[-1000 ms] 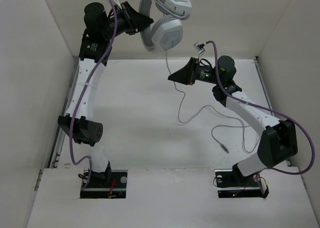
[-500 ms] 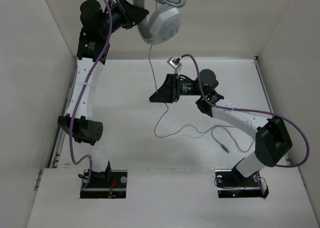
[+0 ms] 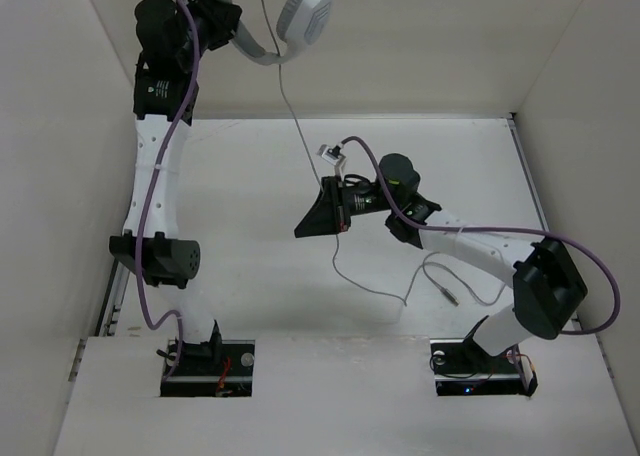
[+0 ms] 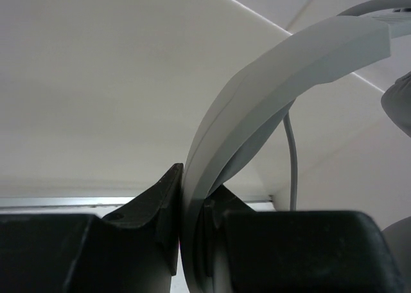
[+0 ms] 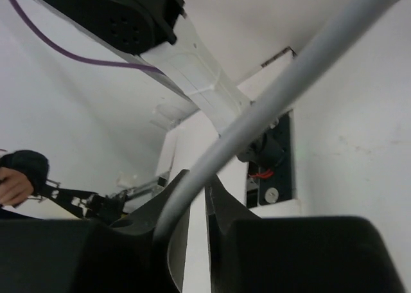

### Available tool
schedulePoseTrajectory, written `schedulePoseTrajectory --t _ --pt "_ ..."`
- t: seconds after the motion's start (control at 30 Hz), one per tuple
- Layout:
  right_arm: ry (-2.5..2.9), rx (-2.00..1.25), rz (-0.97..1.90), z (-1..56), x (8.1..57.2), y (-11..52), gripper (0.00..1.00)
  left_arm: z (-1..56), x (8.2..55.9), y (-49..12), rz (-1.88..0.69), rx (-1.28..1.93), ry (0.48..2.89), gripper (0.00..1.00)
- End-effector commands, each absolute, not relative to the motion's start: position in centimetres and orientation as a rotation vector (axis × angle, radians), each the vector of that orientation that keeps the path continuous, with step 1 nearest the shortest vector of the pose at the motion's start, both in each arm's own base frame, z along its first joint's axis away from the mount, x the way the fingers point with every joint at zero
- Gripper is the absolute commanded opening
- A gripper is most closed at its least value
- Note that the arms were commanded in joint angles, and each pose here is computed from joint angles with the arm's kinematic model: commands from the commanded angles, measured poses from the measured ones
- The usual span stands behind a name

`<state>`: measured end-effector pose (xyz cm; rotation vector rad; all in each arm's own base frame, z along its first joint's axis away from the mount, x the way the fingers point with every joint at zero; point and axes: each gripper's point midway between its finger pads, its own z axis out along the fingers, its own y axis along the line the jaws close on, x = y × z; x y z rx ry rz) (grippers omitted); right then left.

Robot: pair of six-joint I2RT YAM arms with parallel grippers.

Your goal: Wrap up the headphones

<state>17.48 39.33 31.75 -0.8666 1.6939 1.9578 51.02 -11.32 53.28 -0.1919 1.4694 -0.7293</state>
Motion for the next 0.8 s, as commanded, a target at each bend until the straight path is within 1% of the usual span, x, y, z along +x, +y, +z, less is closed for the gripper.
schedulePoseTrajectory --t 0.0,0.13,0.27,0.37,0.5,0.63,0.77 --pt "1.648 -0.952 1.863 32.3 17.3 38.9 0.18 57.5 50.1 -8.8 -0.596 -0.258 1.328 0.01" --pt "1.671 -0.961 1.818 32.0 18.0 39.0 0.13 57.2 50.5 -8.5 -0.520 -0.278 1.326 0.01" --pt "1.634 -0.996 1.816 33.0 17.7 38.8 0.09 56.7 50.7 -8.2 -0.397 -0.261 1.331 0.01" --pt "1.630 -1.002 1.804 33.6 17.9 38.6 0.08 55.7 51.2 -7.3 -0.243 -0.267 1.339 0.01" --pt "1.621 -1.052 1.737 34.4 18.4 38.5 0.07 53.8 51.5 -8.1 -0.010 -0.204 1.357 0.01" --pt "1.582 -1.105 1.588 36.0 19.6 37.5 0.07 50.9 51.8 -9.8 0.140 -0.100 1.401 0.01" --pt "1.566 -1.120 1.377 37.6 22.4 35.6 0.08 45.9 52.4 -10.9 0.223 -0.018 1.507 0.00"
